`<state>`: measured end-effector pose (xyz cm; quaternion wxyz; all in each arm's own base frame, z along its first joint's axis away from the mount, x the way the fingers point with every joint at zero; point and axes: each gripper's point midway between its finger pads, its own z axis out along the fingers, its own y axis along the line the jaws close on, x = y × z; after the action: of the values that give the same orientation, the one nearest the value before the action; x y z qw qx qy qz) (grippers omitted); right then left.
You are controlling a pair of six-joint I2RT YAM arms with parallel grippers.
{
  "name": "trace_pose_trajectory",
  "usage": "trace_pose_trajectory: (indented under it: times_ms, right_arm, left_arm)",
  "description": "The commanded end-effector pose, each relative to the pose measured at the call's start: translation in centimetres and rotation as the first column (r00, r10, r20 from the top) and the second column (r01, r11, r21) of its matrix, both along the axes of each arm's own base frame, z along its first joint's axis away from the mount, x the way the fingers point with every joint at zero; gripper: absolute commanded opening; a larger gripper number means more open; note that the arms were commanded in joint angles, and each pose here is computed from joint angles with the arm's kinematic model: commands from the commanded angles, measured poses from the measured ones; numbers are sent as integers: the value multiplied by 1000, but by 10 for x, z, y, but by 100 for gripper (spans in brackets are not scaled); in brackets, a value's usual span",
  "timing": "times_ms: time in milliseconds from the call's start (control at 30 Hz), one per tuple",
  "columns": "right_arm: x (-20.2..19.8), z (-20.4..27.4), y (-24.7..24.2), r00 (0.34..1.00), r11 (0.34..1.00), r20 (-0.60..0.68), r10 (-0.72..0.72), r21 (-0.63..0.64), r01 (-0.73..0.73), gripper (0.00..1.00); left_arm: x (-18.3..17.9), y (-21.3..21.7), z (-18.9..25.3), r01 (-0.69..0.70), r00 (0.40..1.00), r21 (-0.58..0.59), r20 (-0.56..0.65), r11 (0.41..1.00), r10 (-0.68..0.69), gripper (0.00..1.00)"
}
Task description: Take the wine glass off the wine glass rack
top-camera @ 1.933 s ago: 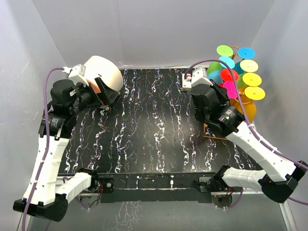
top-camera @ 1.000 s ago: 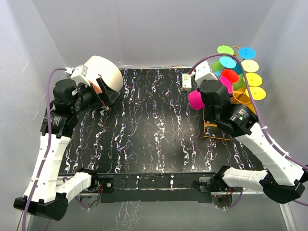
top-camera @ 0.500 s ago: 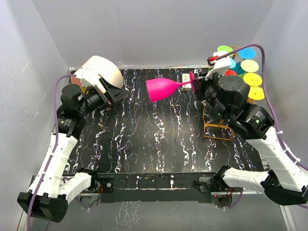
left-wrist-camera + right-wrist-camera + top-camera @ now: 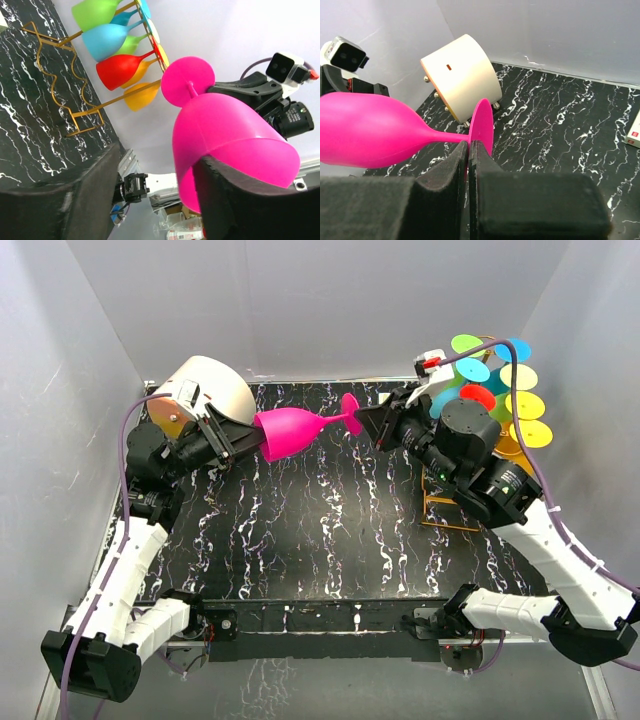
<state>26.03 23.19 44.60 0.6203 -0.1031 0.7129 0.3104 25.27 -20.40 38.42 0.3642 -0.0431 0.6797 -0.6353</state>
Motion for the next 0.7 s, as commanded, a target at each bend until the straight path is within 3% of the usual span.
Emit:
trace_pose_trajectory:
  times_ms: [0, 100, 200, 333, 367, 400, 500, 567, 667]
  right_arm:
    - [-6, 32, 12, 996, 989, 70, 55, 132, -64, 0]
    - [-4, 25, 14, 997, 990, 59, 56, 128, -64, 0]
    - [-3, 16, 14, 997, 991, 51, 49, 123, -55, 0]
    - [0, 5, 13, 999, 994, 39, 37, 103, -41, 6]
    - [1, 3, 11, 999, 995, 37, 27, 94, -31, 17]
    - [3, 1, 9, 999, 997, 36, 13, 81, -16, 41]
    - [8, -4, -6, 997, 998, 39, -61, 25, 60, 74]
    - [10, -6, -20, 993, 994, 51, -110, -23, 112, 77]
    - [11, -6, -39, 981, 980, 79, -176, -79, 182, 78]
  left_arm:
    - [-14, -1, 16, 45, 997, 12, 63, 999, -46, 49]
    - [-13, 1, 14, 34, 998, 33, 58, 999, -36, 30]
    - [-12, 2, 12, 18, 999, 46, 48, 999, -20, 22]
    - [-9, 4, 6, -7, 1000, 67, 20, 998, 5, 2]
    - [-8, 5, 3, -13, 1000, 80, 14, 997, 12, 0]
    - [-5, 7, -1, -33, 999, 104, -2, 994, 33, 0]
    - [4, 21, -27, -117, 988, 263, -66, 958, 139, 0]
    - [12, 45, -49, -212, 958, 419, -88, 883, 271, 0]
    - [11, 87, -84, -277, 905, 652, -70, 705, 420, 0]
